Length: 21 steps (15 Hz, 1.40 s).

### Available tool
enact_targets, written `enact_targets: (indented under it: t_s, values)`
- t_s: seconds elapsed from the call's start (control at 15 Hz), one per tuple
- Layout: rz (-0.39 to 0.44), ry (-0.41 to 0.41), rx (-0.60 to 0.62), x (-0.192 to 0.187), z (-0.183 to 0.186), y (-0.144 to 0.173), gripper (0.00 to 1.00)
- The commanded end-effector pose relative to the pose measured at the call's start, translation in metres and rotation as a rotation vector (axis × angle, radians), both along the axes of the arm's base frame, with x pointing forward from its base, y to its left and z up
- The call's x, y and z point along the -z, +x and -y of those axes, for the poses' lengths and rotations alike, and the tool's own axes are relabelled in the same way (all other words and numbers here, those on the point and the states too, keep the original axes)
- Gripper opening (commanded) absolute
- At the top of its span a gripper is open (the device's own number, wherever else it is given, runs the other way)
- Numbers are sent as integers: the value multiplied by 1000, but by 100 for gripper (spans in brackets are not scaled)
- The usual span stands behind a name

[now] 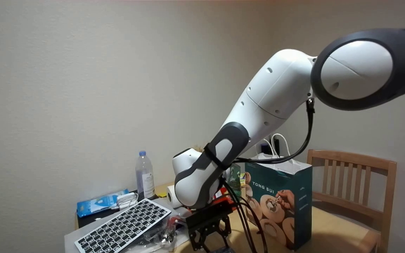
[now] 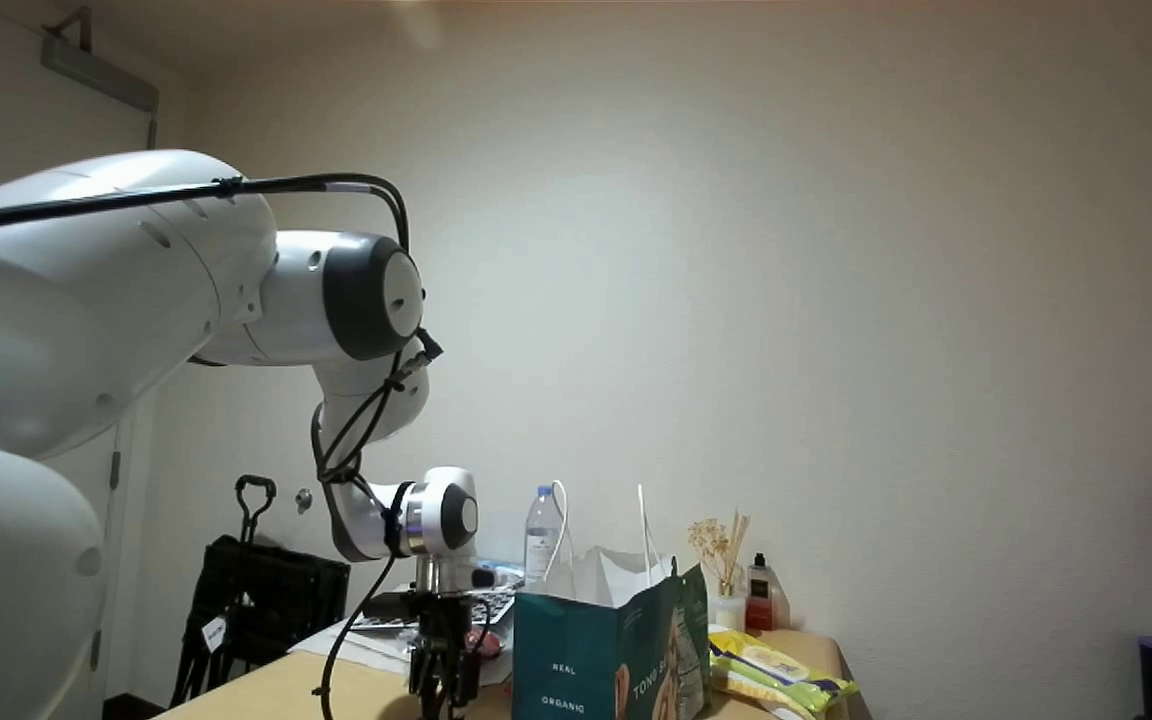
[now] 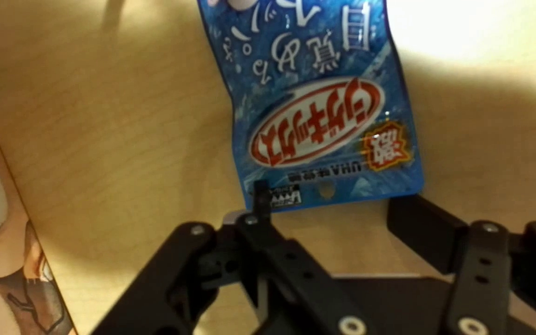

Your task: Put the blue plastic inside the bag

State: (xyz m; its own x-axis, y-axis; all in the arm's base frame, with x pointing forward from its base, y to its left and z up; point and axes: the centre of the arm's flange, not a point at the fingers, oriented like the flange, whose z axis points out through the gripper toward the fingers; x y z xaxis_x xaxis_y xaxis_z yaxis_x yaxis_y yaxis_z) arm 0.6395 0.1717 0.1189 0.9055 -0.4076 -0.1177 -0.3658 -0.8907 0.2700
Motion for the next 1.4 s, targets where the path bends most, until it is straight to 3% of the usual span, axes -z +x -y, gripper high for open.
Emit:
enact_targets:
  t_s: [0.0,0.33,0.6,0.73,0.8,0.87,1.13,1.33]
  values:
    - [-6,-24,38,4,-1,0,35]
    - [12,-32,64,-1,0,-1,3]
    - [50,-42,32,-24,-1,-6,0]
    - [30,-20,34,-9,-3,5,4]
    - [34,-20,31,-12,-3,5,29]
    - [35,-8,55,-15,-11,-2,30]
    - [-91,119,105,-10,-47,-35,55]
    - [-95,127,89,-8,-71,-49,73]
